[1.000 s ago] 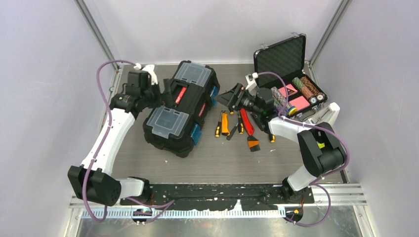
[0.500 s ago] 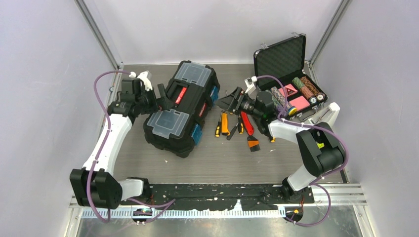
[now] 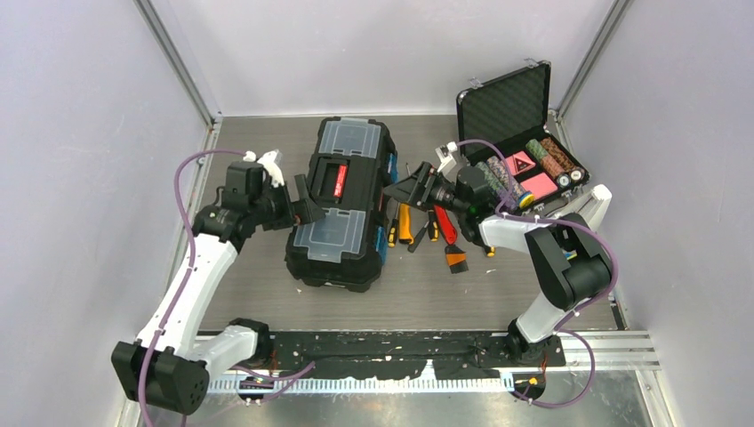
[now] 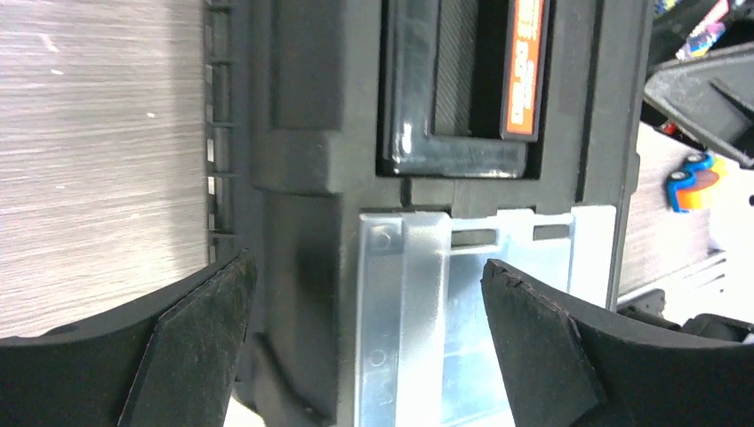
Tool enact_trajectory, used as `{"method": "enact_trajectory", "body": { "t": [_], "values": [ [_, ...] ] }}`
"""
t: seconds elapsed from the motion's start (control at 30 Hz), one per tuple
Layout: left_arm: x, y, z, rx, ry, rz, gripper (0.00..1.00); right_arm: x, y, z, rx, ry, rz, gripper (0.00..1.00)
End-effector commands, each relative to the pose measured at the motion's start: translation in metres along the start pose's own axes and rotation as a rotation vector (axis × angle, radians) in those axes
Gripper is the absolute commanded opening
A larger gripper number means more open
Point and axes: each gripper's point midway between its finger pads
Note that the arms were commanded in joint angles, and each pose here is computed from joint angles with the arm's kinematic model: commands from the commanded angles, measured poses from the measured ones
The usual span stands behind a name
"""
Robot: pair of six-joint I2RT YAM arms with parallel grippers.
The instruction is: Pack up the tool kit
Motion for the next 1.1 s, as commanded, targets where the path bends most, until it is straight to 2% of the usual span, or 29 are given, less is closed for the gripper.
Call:
{"method": "enact_trajectory", "body": {
  "t": [0.0, 0.2, 0.5, 0.73, 0.87, 0.93, 1.0, 1.07],
  "values": [
    [-0.016, 0.008, 0.036, 0.045, -0.078, 0.139, 0.96, -0.004, 0.008, 0.002, -0.065, -0.007, 0.028, 0.86],
    [0.013, -0.006, 0.074, 0.085, -0.038, 0.174, 0.95, -0.008, 0.01, 0.001, -0.084, -0.004, 0.026, 0.86],
    [0.051, -0.004, 0.073, 0.092, 0.075, 0.184, 0.91, -0.012, 0.014, 0.0, -0.096, 0.005, 0.028, 0.86],
    [0.067, -0.007, 0.075, 0.096, 0.107, 0.168, 0.82, -0.011, 0.013, -0.001, -0.09, 0.01, 0.031, 0.85],
    [0.072, -0.008, 0.077, 0.109, 0.129, 0.172, 0.71, -0.01, 0.014, -0.001, -0.087, 0.011, 0.037, 0.84],
    [0.074, -0.007, 0.075, 0.109, 0.15, 0.175, 0.61, -0.011, 0.014, -0.001, -0.084, 0.01, 0.039, 0.84],
    [0.073, -0.007, 0.073, 0.106, 0.149, 0.166, 0.43, -0.01, 0.015, -0.001, -0.086, 0.009, 0.043, 0.84],
    [0.07, -0.006, 0.072, 0.071, 0.131, 0.141, 0.28, -0.011, 0.016, -0.001, -0.085, 0.008, 0.042, 0.84]
  ]
}}
Point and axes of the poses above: each gripper's point midway between its finger pads, its own x axis out along the fingers, its own y axis along the line the jaws close on, z = x × y, and after that the axes turned 15 degrees about -x, right-handed
